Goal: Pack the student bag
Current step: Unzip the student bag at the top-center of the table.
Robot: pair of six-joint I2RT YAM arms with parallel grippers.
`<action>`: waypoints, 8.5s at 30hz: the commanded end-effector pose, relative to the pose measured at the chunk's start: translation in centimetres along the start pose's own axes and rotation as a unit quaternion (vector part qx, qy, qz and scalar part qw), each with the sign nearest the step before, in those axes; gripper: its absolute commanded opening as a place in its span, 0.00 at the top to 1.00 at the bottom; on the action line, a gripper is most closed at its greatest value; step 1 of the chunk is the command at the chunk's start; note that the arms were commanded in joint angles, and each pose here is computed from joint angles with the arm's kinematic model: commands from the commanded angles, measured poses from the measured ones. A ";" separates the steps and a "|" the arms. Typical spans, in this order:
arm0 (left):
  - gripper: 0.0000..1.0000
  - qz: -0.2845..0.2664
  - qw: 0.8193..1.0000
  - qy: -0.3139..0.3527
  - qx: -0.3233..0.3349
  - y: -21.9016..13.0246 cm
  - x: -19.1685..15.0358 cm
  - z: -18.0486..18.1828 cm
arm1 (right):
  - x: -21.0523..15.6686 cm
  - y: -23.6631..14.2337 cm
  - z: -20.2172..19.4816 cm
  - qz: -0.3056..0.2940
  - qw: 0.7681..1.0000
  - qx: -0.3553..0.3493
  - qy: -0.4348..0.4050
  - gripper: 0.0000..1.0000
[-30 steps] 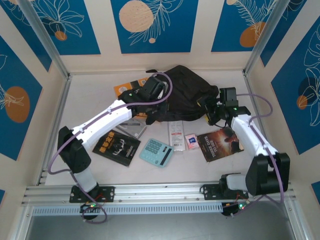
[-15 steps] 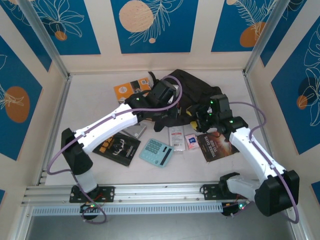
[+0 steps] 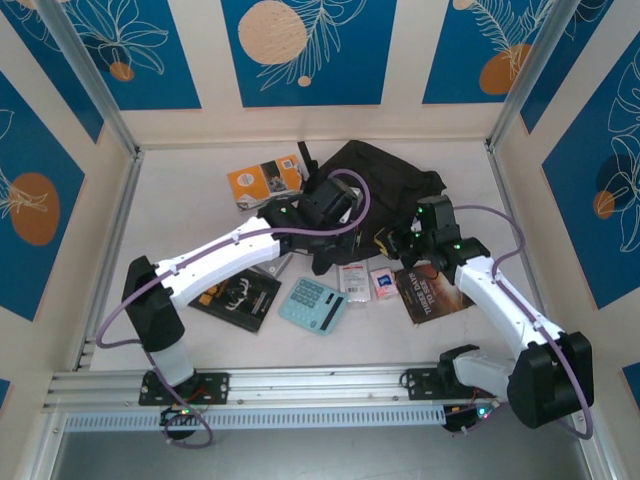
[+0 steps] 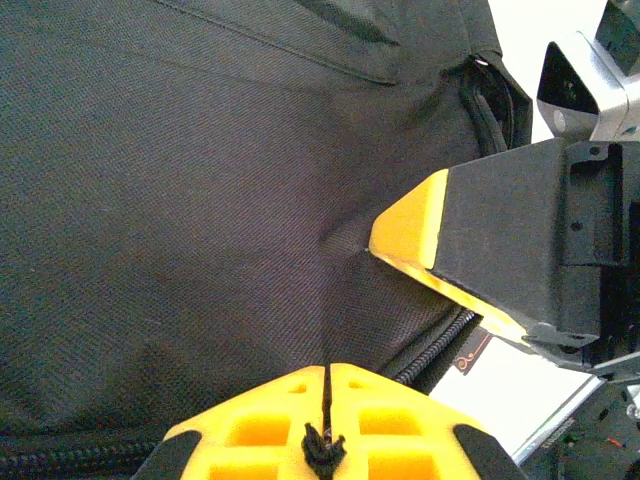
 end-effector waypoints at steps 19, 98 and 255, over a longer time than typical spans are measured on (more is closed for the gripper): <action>1.00 -0.061 0.994 -0.050 0.075 -4.1 3.1 9.0 | 4.2 -0.8 -4.1 -0.050 0.994 -0.084 -0.051 1.00; 1.00 -0.062 0.995 -0.047 -0.061 -3.9 6.4 4.2 | 3.6 -5.1 -0.6 -0.053 0.996 -0.045 -0.050 0.27; 1.00 -0.082 0.996 -0.015 -0.033 -2.2 18.4 12.2 | -2.0 -6.1 0.7 -0.060 0.959 0.048 -0.272 0.10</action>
Point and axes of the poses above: each hand's point on the last joint's axis, 136 mm out from that joint toward the fingers, its own y axis out along the fingers, its own z axis along the line the jaws close on, x = y × z, the point moved 7 cm from there along -y, back along the fingers, and after that the axes turned 9 degrees about -y, right-handed, at the moved point
